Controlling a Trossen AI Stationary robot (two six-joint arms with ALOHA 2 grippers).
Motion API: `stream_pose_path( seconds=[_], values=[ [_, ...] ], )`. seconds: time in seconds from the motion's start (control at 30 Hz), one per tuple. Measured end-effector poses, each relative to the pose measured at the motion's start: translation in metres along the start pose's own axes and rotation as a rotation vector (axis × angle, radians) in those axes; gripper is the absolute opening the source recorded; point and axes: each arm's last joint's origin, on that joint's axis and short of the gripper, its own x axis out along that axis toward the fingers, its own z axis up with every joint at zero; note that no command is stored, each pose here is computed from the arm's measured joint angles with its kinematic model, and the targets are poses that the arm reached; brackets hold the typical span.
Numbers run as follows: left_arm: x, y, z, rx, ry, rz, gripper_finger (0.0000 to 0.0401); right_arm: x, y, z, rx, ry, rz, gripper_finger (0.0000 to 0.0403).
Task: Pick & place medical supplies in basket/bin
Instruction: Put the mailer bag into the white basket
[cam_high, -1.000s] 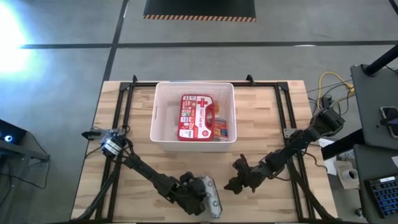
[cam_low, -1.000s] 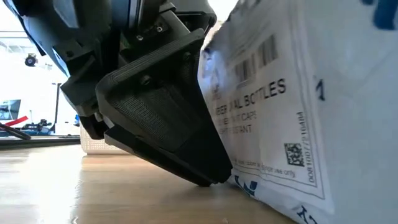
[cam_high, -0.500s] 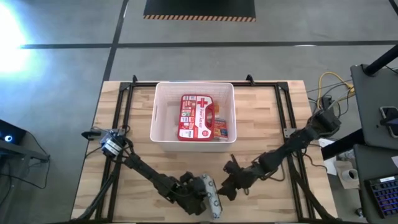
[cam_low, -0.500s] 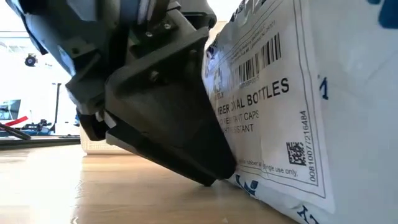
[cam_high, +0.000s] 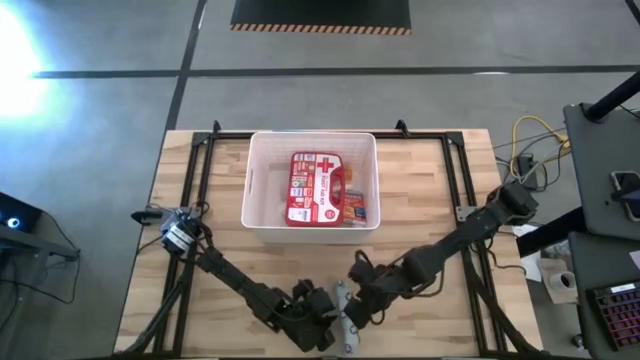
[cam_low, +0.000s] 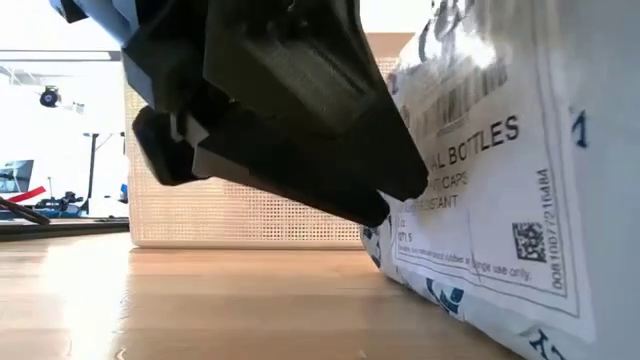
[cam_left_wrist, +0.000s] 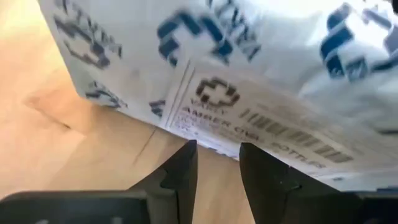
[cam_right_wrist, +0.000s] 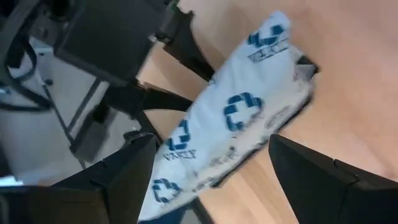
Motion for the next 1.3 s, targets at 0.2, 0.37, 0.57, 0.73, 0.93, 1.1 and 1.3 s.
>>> stream_pose_path(
  seconds=[0.2, 0.37, 0.57, 0.73, 0.93, 1.1, 1.3],
  values=[
    [-0.004, -0.001, 0.001, 0.086, -0.001, -0.004, 0.0102, 0.027, 0.006, -0.001, 0.115, 0.037, -0.052, 0.0304],
    [-0.01, 0.002, -0.004, 0.153, 0.039, 0.03, 0.0102, 0.034, 0.024, 0.0, 0.171, 0.068, -0.036, 0.0316],
    [-0.02, 0.009, -0.012, 0.2, 0.069, 0.049, 0.0102, 0.038, 0.037, 0.004, 0.171, 0.08, -0.154, 0.036],
    [-0.028, 0.025, -0.019, 0.233, 0.095, 0.08, 0.0102, 0.063, 0.033, 0.003, 0.174, 0.103, -0.26, 0.0369],
    [-0.055, 0.059, -0.039, 0.175, 0.132, 0.108, 0.0102, 0.083, 0.027, 0.009, 0.181, 0.169, -0.318, 0.0355],
    [-0.094, 0.095, -0.056, 0.076, 0.123, 0.121, 0.0102, 0.08, 0.02, 0.024, 0.176, 0.179, -0.352, 0.0267],
    [-0.136, 0.131, -0.065, -0.044, 0.028, 0.086, 0.0102, 0.042, 0.034, 0.057, 0.111, 0.116, -0.239, 0.0164]
  ],
)
